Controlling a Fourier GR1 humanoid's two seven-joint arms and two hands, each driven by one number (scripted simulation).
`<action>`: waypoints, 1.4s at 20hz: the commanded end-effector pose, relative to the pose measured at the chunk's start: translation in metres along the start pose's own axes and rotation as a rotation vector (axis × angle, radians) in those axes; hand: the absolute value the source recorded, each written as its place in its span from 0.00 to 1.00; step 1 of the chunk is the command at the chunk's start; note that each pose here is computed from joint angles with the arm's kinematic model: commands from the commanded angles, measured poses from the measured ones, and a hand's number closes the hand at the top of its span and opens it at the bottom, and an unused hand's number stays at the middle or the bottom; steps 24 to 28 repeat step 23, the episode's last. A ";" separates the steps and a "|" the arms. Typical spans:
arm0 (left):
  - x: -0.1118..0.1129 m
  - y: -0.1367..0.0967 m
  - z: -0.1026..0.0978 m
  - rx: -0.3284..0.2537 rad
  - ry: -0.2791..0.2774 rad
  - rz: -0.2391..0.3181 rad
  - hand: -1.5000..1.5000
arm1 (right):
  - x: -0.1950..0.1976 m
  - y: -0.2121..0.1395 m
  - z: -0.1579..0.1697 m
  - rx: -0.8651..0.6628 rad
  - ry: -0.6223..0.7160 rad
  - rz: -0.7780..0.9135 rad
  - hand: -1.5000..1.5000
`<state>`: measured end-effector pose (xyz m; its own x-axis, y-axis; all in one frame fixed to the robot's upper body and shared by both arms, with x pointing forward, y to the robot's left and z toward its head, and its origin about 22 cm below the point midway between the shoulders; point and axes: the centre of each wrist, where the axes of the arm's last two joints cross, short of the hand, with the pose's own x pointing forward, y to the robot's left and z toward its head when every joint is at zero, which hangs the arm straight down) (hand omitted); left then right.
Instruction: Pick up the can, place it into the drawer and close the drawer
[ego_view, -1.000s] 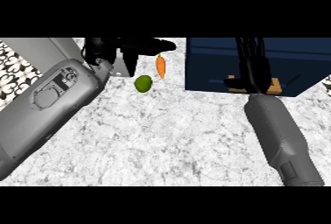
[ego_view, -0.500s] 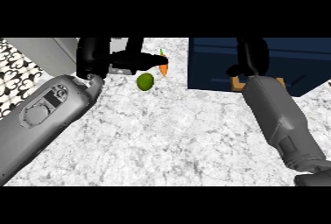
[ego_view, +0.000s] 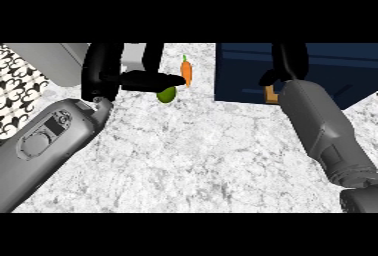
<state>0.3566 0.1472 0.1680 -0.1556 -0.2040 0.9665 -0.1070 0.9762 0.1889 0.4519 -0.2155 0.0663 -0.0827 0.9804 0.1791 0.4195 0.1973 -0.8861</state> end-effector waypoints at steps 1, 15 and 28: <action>-0.014 -0.004 0.015 -0.004 -0.006 0.003 0.00 | 0.017 -0.008 -0.014 -0.037 -0.025 -0.087 0.00; -0.034 0.007 0.023 0.010 0.019 -0.013 0.00 | 0.063 -0.023 -0.033 -0.110 0.034 -0.662 0.00; -0.037 0.042 0.025 0.033 0.021 0.010 0.00 | 0.064 -0.016 -0.029 -0.100 0.081 -0.845 0.00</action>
